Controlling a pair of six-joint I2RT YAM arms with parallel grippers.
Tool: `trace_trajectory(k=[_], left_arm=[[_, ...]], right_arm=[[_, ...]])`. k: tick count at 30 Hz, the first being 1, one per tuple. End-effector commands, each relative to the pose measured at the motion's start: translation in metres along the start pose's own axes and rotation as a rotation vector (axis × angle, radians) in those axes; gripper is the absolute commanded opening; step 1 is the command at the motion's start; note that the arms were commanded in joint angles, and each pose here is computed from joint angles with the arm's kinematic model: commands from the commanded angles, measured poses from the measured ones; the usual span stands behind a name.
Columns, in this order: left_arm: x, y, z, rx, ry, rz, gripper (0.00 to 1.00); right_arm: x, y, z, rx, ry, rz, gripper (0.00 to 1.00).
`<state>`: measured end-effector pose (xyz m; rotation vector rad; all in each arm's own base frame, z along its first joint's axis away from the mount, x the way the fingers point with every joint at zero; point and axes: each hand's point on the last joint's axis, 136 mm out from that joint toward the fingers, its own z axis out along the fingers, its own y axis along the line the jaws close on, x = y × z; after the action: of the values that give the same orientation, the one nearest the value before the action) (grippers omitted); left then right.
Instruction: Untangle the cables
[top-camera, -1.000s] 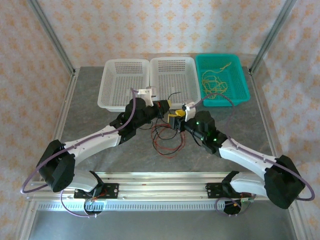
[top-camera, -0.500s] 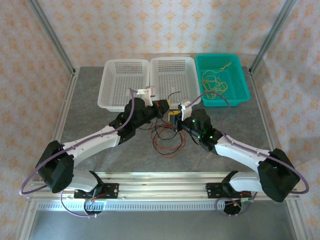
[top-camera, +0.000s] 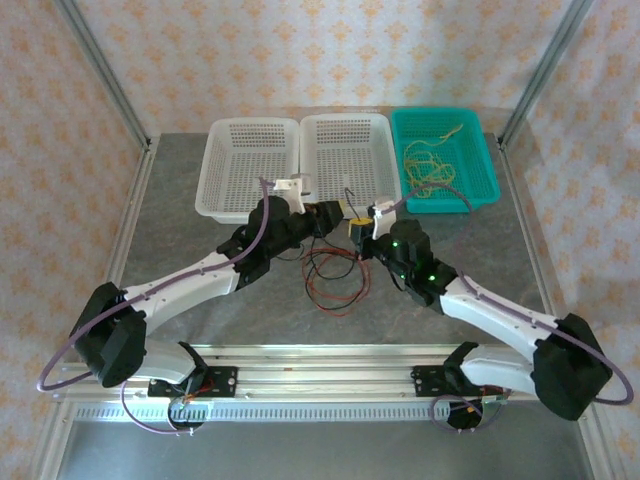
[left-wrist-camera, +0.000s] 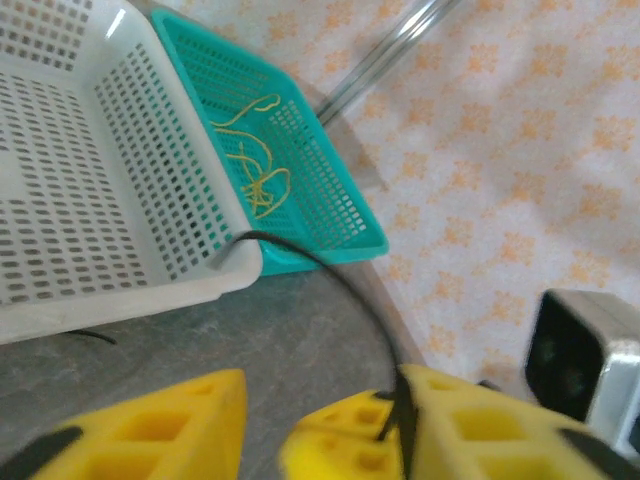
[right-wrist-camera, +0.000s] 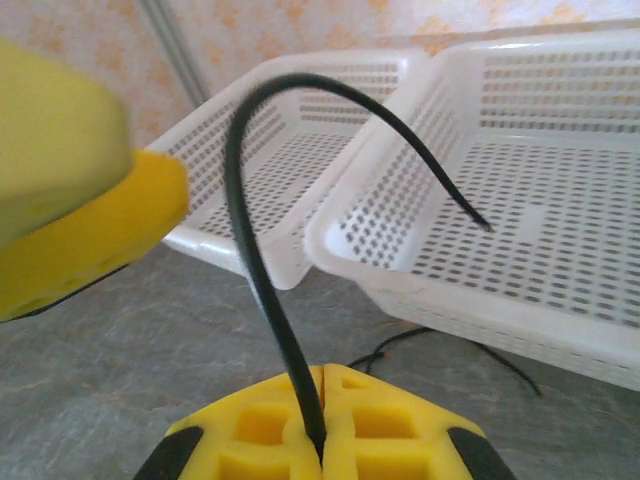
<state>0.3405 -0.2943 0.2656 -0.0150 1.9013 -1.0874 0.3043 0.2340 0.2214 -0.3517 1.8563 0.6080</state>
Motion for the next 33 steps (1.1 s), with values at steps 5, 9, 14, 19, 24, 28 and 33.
trace_trajectory(k=[5, 9, 14, 19, 24, 28, 33], left_arm=[[0.020, 0.059, -0.035, -0.225, -0.014, 0.088, 0.58], [0.047, 0.085, -0.045, -0.302, 0.020, 0.114, 0.61], [0.079, 0.094, -0.044, -0.315, 0.079, 0.183, 0.67], [0.099, 0.097, -0.038, -0.327, 0.110, 0.219, 0.69], [0.106, 0.096, -0.034, -0.316, 0.110, 0.216, 0.67], [0.087, 0.084, -0.044, -0.274, 0.015, 0.199, 0.68], [0.050, 0.074, -0.062, -0.301, -0.111, 0.215, 0.75]], right_arm=[[-0.017, -0.024, -0.033, 0.147, -0.045, -0.032, 0.00], [-0.035, -0.021, -0.047, 0.142, -0.081, -0.023, 0.00], [-0.059, -0.012, -0.060, 0.116, -0.112, -0.019, 0.00], [-0.081, -0.009, -0.071, 0.129, -0.133, -0.021, 0.00], [-0.099, -0.013, -0.083, 0.169, -0.151, -0.015, 0.00], [-0.120, -0.011, -0.086, 0.187, -0.158, 0.028, 0.00], [-0.138, -0.024, -0.071, 0.308, -0.149, 0.052, 0.00]])
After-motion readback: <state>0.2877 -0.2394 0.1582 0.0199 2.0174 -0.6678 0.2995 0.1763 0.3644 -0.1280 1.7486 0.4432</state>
